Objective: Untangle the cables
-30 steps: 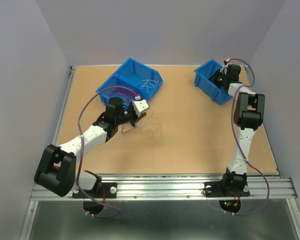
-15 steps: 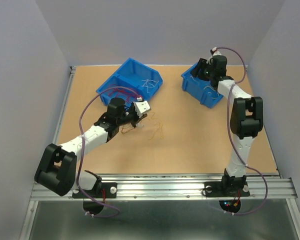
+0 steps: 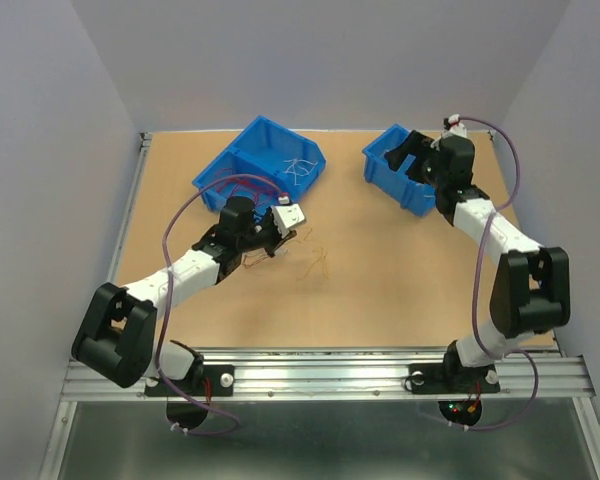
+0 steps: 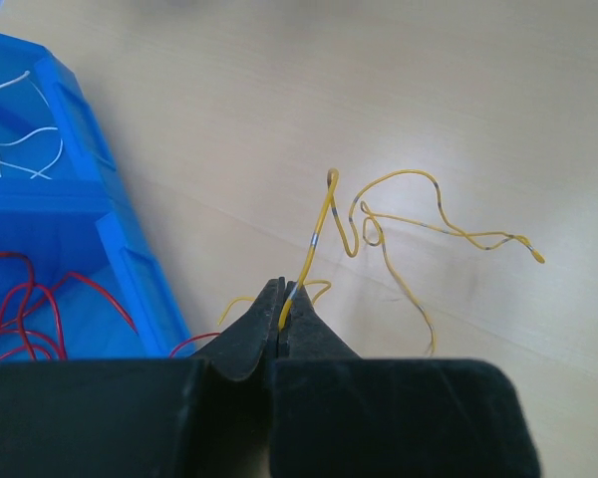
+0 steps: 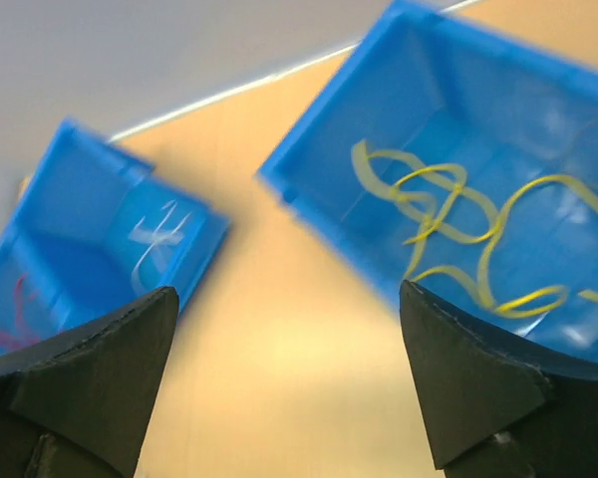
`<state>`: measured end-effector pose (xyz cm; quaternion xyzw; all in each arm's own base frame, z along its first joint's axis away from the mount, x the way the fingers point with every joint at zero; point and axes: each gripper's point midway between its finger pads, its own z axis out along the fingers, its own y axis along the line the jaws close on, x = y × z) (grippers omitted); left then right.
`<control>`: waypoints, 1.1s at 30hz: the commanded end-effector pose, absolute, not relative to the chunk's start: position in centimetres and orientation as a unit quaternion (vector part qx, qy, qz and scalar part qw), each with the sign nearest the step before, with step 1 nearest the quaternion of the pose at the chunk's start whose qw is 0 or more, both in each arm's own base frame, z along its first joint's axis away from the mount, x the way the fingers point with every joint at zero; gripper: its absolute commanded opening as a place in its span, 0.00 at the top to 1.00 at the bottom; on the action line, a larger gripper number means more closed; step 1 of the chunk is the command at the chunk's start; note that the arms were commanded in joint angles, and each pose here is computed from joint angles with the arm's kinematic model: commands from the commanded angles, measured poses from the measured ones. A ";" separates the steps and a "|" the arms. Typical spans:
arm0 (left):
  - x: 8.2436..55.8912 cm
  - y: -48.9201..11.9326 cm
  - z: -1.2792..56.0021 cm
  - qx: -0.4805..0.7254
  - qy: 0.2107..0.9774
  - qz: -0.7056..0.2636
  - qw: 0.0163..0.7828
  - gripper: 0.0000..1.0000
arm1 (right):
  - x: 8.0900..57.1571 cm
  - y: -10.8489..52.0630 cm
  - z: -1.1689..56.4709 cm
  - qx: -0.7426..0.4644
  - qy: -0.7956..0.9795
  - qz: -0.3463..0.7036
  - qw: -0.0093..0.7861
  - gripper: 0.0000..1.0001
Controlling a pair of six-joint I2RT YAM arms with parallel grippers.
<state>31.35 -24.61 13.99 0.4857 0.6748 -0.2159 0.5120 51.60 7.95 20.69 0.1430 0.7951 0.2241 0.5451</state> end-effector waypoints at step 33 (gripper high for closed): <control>34.1 -32.3 18.1 0.487 0.646 -0.212 0.548 0.98 | 31.2 23.5 19.0 -0.250 0.708 0.379 0.541 0.06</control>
